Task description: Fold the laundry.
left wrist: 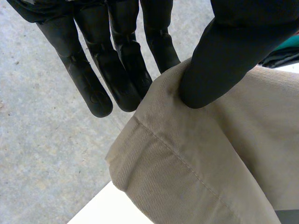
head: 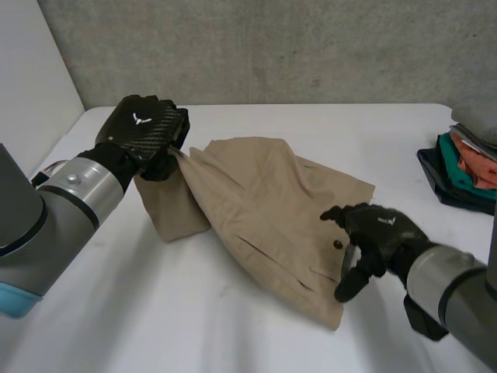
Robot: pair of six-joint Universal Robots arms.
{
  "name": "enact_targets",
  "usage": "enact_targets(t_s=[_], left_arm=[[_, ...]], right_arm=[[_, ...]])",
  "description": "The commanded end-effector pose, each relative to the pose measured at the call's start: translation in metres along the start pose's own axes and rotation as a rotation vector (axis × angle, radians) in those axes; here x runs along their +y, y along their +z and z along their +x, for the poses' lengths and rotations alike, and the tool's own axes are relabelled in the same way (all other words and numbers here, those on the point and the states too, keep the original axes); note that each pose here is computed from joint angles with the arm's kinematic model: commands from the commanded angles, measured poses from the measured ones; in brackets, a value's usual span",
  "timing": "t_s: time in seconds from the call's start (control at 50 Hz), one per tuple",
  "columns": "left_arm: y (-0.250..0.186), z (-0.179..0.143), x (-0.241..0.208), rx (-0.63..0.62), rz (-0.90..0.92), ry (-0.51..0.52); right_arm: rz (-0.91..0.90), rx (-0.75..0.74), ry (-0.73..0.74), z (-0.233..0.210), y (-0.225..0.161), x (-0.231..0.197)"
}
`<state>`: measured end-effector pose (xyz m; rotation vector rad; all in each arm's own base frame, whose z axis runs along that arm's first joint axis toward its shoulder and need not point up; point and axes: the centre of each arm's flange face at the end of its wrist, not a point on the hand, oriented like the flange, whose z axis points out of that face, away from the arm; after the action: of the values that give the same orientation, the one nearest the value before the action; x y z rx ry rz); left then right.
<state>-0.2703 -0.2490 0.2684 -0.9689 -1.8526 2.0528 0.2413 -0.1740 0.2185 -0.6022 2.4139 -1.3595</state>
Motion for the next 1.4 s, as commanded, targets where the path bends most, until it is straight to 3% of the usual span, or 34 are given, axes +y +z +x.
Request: enact_targets(t_s=[0.02,0.14,0.32,0.4,0.48,0.54,0.68,0.76,0.86,0.98,1.04,1.12,1.2,1.26,1.32,1.4], left_arm=[[0.003,-0.002,-0.006,-0.007,0.019,-0.002],[0.002,0.005,-0.013,0.012,0.038,-0.001],[-0.003,0.012,-0.018,0.027,0.05,0.0],[-0.013,0.003,-0.04,-0.016,0.092,0.015],[-0.037,-0.015,-0.087,-0.09,0.208,0.044],[-0.052,-0.022,-0.111,-0.119,0.272,0.055],[-0.086,-0.034,-0.145,-0.16,0.328,0.071],[-0.083,-0.033,-0.137,-0.149,0.287,0.065],[-0.041,-0.025,-0.081,-0.089,0.102,0.032],[0.007,-0.031,-0.033,-0.073,-0.025,0.012],[0.039,-0.044,-0.028,-0.098,0.004,0.047],[0.071,-0.061,-0.061,-0.162,0.217,0.107],[0.085,-0.093,-0.116,-0.318,0.577,0.182],[0.084,-0.101,-0.134,-0.366,0.726,0.184],[0.081,-0.105,-0.144,-0.375,0.809,0.153],[0.081,-0.107,-0.129,-0.342,0.711,0.091]], right_arm=[[-0.074,-0.083,0.092,-0.027,-0.008,0.031],[-0.072,-0.086,0.092,-0.047,0.028,0.05],[0.032,0.157,0.06,-0.031,0.057,0.031],[0.232,0.132,-0.022,-0.032,0.032,-0.02],[0.524,0.146,-0.281,-0.031,-0.031,-0.098],[0.626,0.222,-0.41,-0.021,-0.053,-0.136],[0.598,0.261,-0.482,-0.011,-0.088,-0.176],[0.469,0.195,-0.504,-0.004,-0.063,-0.17],[0.337,0.125,-0.508,0.001,-0.011,-0.152],[0.231,0.139,-0.514,0.011,0.054,-0.137],[0.259,0.169,-0.512,0.014,0.074,-0.144],[0.604,0.283,-0.479,0.014,0.086,-0.207],[0.956,0.365,-0.438,0.013,0.067,-0.262],[1.184,0.415,-0.416,0.012,0.047,-0.292],[1.269,0.425,-0.411,0.009,0.038,-0.302],[1.243,0.416,-0.42,0.009,0.042,-0.297]])
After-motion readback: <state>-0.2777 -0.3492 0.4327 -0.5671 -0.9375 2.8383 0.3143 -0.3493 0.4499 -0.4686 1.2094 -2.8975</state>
